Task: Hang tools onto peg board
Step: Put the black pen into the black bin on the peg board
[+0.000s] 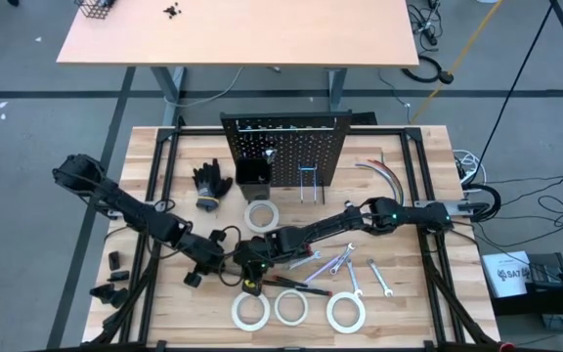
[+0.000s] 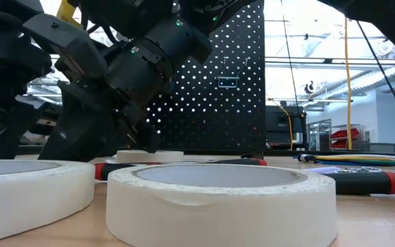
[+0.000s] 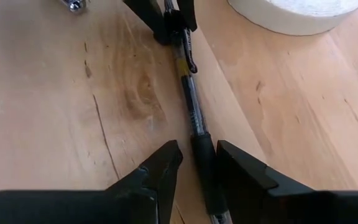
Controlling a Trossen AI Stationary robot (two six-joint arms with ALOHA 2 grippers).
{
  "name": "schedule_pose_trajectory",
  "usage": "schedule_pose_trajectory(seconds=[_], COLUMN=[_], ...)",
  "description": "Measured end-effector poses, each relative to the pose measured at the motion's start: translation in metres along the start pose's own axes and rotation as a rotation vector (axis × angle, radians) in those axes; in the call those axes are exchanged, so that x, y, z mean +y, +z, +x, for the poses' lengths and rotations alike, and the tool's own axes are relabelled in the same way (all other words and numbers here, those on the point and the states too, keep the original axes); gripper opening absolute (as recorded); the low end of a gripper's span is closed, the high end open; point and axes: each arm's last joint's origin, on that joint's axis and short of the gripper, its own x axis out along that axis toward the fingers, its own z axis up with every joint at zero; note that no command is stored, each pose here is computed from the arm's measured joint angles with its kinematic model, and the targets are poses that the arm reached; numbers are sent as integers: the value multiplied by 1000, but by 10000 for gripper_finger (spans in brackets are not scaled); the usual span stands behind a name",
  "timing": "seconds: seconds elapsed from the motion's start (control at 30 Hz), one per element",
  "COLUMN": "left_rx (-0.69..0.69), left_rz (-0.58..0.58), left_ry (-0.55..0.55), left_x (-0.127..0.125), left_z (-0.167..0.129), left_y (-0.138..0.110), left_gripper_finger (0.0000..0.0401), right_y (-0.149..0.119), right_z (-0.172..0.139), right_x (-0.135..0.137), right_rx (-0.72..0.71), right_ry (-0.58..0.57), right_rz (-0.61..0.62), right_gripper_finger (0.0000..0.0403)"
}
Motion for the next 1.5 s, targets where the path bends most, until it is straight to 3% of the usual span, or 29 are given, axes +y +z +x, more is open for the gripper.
schedule_pose_trajectory(seconds=[0.33,0.53,0.7,0.83,1.07,1.5], left_rx=[27,27,29,26,-5,-88], left_rz=[-14,-17,-115,-190,-271,-306], left_ry=[22,18,0,-7,-42,-87], left_x=[0,0,1,1,0,8], left_z=[0,0,0,0,1,0], left_y=[-3,-3,-3,-2,0,8], left_gripper_finger=[17,18,19,20,20,20], right_y=[3,1,-1,0,-1,-19], right_z=[0,0,-1,-1,-1,9], right_x=[0,8,14,13,12,22], right_rx=[-22,-78,-104,-109,-132,-88], right_ry=[8,-64,-102,-108,-189,-256], right_rz=[-8,-135,-154,-134,-118,-129], right_gripper_finger=[43,99,159,173,143,55])
